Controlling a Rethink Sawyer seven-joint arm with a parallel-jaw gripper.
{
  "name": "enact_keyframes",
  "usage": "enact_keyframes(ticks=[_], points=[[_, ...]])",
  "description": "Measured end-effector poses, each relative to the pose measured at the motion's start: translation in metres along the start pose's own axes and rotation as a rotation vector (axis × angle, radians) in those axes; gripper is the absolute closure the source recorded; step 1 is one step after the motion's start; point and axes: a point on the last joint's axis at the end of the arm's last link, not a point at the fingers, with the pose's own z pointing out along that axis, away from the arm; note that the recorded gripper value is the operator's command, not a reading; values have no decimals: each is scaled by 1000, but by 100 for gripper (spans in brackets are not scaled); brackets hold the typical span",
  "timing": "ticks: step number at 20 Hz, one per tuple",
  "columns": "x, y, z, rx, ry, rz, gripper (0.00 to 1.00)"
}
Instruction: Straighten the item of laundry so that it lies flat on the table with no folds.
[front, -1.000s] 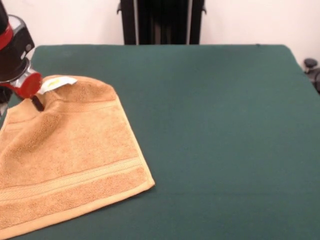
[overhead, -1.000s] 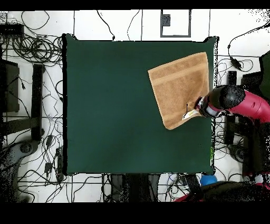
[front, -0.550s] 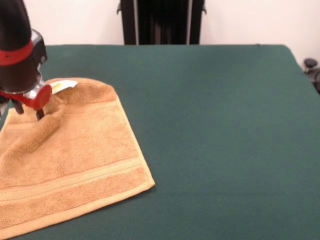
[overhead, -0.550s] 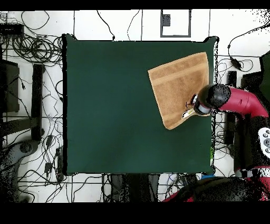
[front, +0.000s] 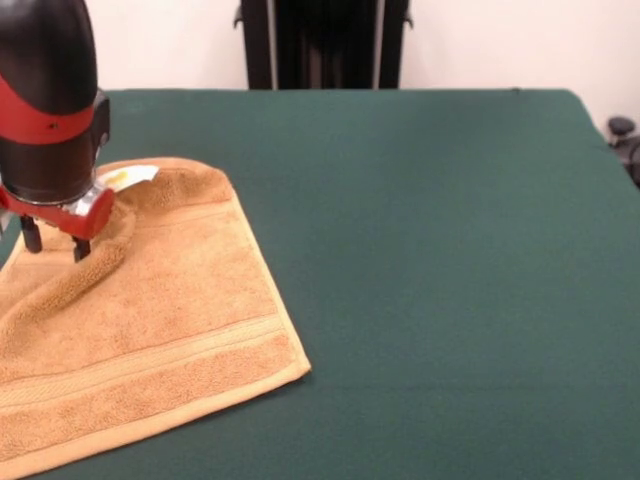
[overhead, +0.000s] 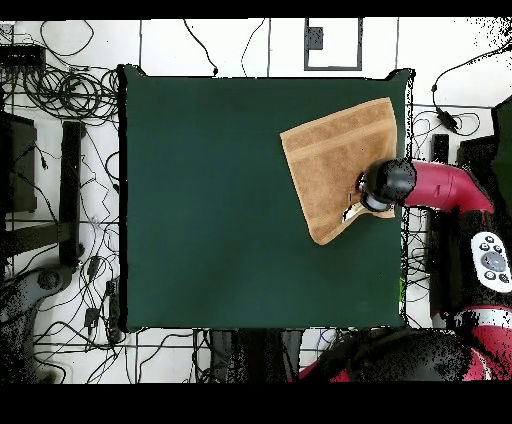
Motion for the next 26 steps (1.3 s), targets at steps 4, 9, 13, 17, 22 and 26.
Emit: enact_keyframes(ticks=[4,9,13,17,22,26], points=[[3,2,-1,23,3,-13,0],[8,2,-4,15,56,10,0],[23,-13,-8,10,196,56,0],[34,-39,-5,26,273,85,0],[41,-68,-1,60,285,99,0],[52,-84,-6,100,284,85,0]])
